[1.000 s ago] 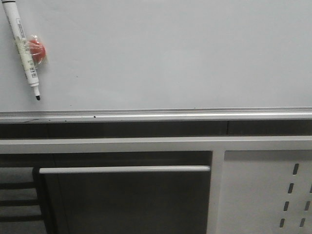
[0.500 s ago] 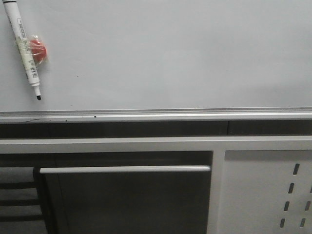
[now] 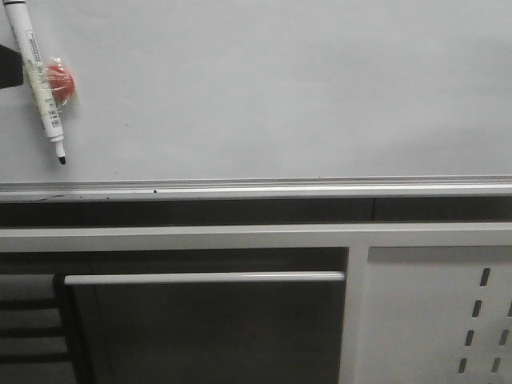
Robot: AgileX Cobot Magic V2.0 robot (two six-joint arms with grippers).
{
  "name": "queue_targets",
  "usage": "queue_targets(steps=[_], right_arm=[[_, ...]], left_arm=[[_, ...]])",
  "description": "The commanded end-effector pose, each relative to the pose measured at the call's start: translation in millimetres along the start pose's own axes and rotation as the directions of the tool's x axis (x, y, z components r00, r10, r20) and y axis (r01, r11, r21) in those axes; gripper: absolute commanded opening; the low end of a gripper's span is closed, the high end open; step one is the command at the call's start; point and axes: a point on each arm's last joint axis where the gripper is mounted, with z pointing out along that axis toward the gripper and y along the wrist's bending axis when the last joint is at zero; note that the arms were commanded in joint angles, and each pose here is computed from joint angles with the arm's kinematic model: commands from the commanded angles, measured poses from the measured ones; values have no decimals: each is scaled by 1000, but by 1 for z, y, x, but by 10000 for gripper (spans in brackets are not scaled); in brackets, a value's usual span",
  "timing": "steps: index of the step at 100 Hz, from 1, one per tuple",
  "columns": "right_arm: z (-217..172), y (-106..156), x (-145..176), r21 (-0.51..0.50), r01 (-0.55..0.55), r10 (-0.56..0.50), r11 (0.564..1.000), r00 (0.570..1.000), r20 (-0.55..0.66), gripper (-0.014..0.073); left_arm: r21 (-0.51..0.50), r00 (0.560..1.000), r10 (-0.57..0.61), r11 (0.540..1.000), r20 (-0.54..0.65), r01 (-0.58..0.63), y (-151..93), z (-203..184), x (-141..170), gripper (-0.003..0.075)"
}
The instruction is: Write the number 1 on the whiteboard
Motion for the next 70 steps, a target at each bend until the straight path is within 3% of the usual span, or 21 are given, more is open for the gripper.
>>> queue_targets(steps=[1,21,35,70], right_arm=[[-2,2,-17,11,24,-25,1000,996,88,363],[-2,2,-18,13,24,-25,1000,995,98,363],[-2,2,-18,15,23,-25,1000,994,102,363],[-2,2,-18,14,24,-25,1000,995,98,363]], left_arm=[[-5,993,-12,1000,118,13,-2,0,-19,116],[-15,987,-12,1000,162,15,-1,0,-23,309],[-51,965,2,999,264,12,3,1,-31,313],[-104,978,17,995,208,5,9,20,-18,318]])
